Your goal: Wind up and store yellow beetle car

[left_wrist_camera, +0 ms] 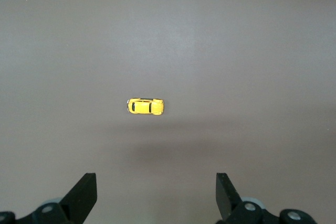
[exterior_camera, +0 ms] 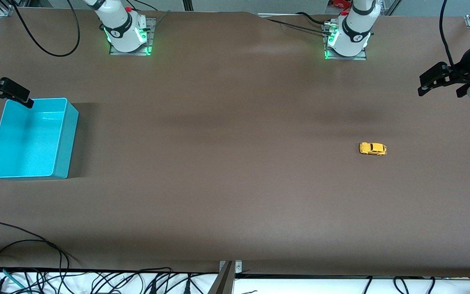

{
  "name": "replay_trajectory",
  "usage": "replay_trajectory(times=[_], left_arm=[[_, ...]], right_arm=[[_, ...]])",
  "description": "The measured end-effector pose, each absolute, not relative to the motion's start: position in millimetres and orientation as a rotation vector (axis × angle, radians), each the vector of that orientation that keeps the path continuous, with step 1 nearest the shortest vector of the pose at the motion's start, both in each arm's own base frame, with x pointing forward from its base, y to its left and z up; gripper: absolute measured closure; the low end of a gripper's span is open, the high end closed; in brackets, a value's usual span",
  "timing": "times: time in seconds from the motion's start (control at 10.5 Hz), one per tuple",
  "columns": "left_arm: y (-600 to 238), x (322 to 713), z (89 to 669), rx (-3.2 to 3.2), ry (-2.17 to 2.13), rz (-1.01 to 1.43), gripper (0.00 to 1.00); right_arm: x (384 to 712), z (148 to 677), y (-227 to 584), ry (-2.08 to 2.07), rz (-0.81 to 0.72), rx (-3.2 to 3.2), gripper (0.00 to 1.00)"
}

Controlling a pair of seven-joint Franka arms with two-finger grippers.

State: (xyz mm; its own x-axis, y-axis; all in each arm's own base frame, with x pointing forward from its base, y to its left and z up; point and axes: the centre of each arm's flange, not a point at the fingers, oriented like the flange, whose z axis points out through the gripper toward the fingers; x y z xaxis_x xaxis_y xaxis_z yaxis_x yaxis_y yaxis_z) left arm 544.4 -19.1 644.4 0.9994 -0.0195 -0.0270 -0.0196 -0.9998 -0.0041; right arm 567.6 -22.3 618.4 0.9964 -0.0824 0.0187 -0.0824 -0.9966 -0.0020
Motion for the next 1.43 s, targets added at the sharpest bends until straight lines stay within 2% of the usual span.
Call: replay_trajectory(times=[1.14, 1.43], left_arm=[[-16, 547, 637, -3.136, 0.021, 0.071, 0.0], [-13, 567, 611, -3.136, 0.013, 0.077, 0.0]], right_arm=[[568, 619, -23, 0.133, -0.034, -3.137, 0.0], [568, 619, -24, 0.134, -0.035, -3.137, 0.0]])
